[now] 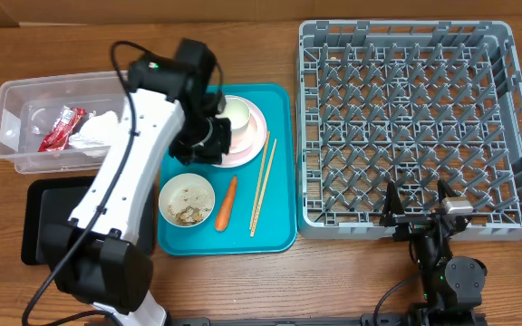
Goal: Sort waste into correct bins and load items into the dishwasher
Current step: 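Move the left gripper back over the tray toward the rice bowl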
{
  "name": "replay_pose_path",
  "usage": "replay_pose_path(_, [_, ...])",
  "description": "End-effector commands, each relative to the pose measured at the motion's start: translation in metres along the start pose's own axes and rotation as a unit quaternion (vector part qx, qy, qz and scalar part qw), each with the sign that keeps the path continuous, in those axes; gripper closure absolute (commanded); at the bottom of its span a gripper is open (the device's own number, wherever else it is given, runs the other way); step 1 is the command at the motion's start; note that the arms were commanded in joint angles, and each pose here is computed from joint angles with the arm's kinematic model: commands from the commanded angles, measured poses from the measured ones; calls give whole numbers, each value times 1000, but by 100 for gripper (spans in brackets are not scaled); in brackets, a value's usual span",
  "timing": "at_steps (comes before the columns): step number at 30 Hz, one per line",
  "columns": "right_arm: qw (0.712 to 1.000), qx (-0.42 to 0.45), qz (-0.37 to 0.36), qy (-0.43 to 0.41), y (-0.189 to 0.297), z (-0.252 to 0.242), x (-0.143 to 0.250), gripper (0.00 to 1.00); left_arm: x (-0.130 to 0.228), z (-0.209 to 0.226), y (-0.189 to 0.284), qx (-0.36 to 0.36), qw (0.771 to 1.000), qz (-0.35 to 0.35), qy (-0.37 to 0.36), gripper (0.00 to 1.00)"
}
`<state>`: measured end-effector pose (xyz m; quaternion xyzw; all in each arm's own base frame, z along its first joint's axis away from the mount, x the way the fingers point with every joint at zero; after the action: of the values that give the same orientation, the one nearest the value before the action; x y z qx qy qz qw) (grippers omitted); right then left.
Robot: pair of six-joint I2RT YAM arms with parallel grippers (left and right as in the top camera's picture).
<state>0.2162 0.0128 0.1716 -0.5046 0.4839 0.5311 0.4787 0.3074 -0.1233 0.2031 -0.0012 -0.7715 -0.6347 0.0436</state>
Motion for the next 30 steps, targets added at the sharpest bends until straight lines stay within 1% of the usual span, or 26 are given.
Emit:
replay_pose_path(1, [1000,2,-4,0,0,-1,1,0,8,3,-11,-36,999,8,-19,84])
replay_pose_path(5, [1000,2,-4,0,0,-1,1,0,16,4,-26,-54,998,26,-28,80])
replay_pose_path(9, [1000,2,-4,0,0,-1,1,0,21,8,-46,-60,997,40,-31,80])
replay_pose_path(12, [1000,2,-4,0,0,-1,1,0,21,11,-59,-60,996,43,-55,79])
replay_pose_path(14, [1000,2,-4,0,0,-1,1,0,21,13,-66,-59,995,46,-70,76])
replay_pose_path(19, [1000,2,-4,0,0,-1,1,0,18,15,-80,-56,994,39,-83,69])
replay_pose_path(25, [1000,2,-4,0,0,-1,1,0,18,15,-95,-55,994,31,-89,69])
replay_pose_path(30, [1000,2,-4,0,0,-1,1,0,18,13,-103,-54,993,28,-100,66])
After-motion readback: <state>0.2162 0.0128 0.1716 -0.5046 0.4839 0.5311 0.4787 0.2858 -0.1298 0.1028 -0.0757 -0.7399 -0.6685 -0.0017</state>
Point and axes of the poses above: each gripper's point midway between its finger pads, its own y axis back along the fingers, its own z axis along the line the jaws close on, x = y × z, the point moved 3 cm from there along y, back along the fingers, and after that the axes turned 6 degrees about y, right-handed, at the moved point
